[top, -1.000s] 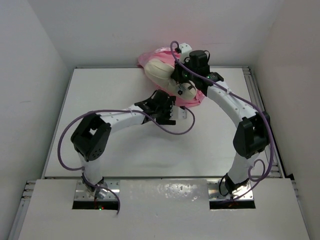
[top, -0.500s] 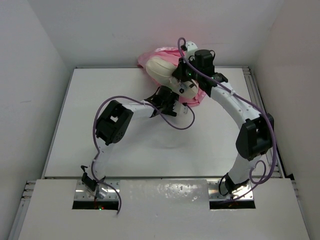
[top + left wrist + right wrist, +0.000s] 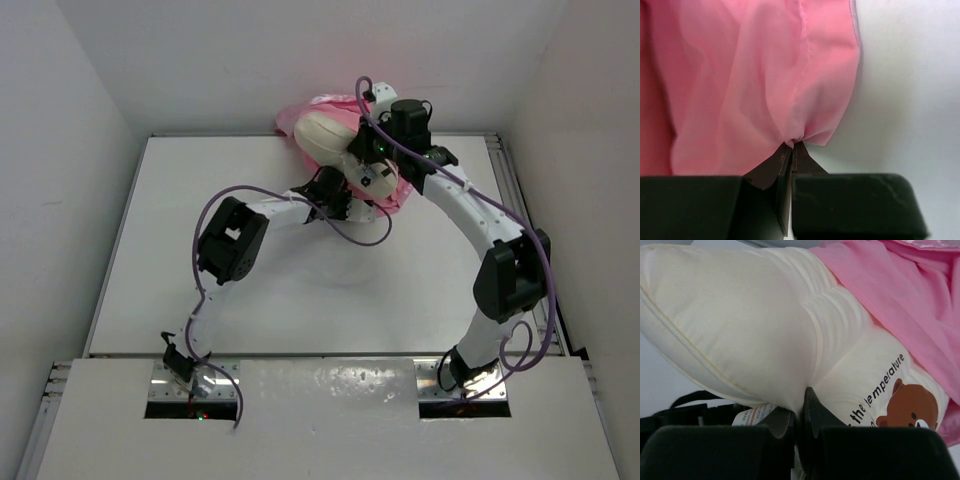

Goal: Put the pillow into the pillowcase

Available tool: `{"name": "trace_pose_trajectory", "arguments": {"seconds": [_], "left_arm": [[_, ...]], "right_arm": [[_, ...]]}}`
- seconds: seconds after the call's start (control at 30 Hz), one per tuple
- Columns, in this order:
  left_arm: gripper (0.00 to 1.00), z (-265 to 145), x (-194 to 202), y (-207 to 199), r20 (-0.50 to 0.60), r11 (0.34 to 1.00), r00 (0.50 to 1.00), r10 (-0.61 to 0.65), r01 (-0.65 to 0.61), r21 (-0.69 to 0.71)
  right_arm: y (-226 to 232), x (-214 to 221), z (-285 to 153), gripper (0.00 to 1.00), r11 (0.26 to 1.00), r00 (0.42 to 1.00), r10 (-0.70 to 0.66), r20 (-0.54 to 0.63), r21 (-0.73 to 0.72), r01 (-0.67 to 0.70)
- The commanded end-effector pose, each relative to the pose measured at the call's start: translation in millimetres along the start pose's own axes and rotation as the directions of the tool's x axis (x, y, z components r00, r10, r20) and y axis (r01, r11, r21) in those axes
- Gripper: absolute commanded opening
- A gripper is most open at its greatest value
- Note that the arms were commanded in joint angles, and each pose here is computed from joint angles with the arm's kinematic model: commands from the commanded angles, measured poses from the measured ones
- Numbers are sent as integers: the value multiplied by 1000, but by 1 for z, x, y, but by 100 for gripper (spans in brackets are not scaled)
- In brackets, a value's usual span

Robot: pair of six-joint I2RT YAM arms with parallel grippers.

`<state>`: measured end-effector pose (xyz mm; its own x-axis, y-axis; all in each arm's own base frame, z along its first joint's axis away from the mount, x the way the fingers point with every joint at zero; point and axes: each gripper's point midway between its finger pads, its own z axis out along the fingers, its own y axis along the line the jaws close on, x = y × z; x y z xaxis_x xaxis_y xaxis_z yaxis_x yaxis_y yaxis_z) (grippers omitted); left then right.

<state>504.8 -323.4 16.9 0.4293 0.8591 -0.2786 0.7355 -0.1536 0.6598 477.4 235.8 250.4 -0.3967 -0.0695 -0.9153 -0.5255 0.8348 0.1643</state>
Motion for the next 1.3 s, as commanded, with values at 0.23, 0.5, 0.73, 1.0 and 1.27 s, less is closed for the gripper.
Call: {"name": "trace_pose_trajectory", "arguments": {"seconds": [0.23,0.5,0.73,1.0,1.27], "left_arm": [[0,-199,-43,8,187,933,941,-283,224,282],[0,-303,-105,39,377,909,842,-387,278,311],[0,-357,-144,98,528,898,726,-440,342,277],[2,-318,-32,53,243,562,511,-824,792,239],[40,-262,46,-1,247,-44,-85,-965,985,168]], "right_arm": [[-28,-29,-28,0,990,993,-113,47,88,109],[11,22,-23,0,964,962,-257,-92,45,261],[8,37,15,0,973,957,-193,-216,82,215],[32,38,7,0,996,988,-90,-128,13,93],[42,33,4,0,998,991,-65,-119,-20,64]]}}
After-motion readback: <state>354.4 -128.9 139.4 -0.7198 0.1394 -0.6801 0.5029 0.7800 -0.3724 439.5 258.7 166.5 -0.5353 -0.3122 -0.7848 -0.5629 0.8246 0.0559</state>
